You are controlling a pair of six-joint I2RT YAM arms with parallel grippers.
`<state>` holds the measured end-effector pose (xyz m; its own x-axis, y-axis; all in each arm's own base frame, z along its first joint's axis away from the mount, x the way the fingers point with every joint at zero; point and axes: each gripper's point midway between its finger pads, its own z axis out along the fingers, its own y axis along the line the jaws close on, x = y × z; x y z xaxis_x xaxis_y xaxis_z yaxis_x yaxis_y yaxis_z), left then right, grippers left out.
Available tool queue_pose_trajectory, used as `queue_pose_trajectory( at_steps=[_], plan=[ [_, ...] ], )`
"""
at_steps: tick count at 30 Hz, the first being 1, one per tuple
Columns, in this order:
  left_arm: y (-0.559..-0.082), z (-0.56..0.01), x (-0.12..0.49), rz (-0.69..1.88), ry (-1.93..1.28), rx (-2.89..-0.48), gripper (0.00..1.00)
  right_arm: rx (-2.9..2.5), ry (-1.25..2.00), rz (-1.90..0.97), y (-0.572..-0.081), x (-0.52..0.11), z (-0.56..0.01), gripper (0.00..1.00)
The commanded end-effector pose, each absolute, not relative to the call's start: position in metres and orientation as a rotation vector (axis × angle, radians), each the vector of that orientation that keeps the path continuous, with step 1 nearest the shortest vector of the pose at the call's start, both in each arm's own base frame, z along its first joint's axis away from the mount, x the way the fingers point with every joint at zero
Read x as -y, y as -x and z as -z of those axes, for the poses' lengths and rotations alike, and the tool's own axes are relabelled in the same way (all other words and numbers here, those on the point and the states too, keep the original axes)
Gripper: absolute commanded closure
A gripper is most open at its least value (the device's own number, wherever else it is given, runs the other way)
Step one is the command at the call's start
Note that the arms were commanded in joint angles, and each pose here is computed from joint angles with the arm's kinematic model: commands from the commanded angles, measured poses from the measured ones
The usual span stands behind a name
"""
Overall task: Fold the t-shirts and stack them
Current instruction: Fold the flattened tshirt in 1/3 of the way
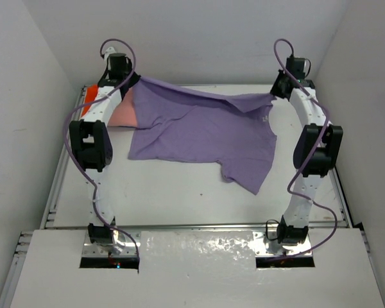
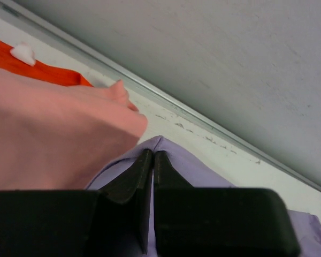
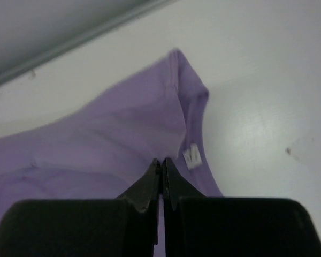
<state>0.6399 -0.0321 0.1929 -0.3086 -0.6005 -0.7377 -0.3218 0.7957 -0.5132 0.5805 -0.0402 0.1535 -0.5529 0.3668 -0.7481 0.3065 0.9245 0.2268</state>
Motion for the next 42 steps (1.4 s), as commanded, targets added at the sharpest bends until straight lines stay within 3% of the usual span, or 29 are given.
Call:
queue_pose_trajectory(
  at_steps=[1,14,17,18,20,22,25,33,42],
  plan=[
    [-0.639,-0.221,0.025,0.322,0.608,-1.860,1.00,-2.096,-0.503,-0.134,-0.565,0.044,-0.188,1.00],
    [-0.584,-0.163,0.036,0.328,0.512,-2.006,0.99,-2.313,-0.576,-0.114,-0.495,0.041,-0.103,0.98],
    [-0.575,-0.162,0.036,0.330,0.503,-2.010,0.86,-2.328,-0.607,-0.097,-0.476,0.042,-0.090,0.91],
    [-0.573,-0.164,0.036,0.329,0.498,-2.011,0.76,-2.339,-0.618,-0.096,-0.470,0.041,-0.084,0.77],
    [-0.571,-0.167,0.037,0.325,0.493,-2.015,0.55,-2.342,-0.628,-0.088,-0.467,0.042,-0.085,0.60],
    [-0.567,-0.170,0.033,0.298,0.501,-2.025,0.40,-2.352,-0.635,-0.079,-0.464,0.043,-0.089,0.54],
    [-0.563,-0.187,0.034,0.299,0.488,-2.014,0.27,-2.365,-0.643,-0.046,-0.461,0.047,-0.102,0.40],
    [-0.501,-0.182,0.043,0.220,0.422,-2.138,0.27,-2.477,-0.714,-0.050,-0.389,0.035,-0.088,0.38],
    [-0.405,-0.078,0.051,0.258,0.416,-2.395,0.32,-2.591,-0.758,-0.193,-0.307,0.002,-0.049,0.36]
  ],
)
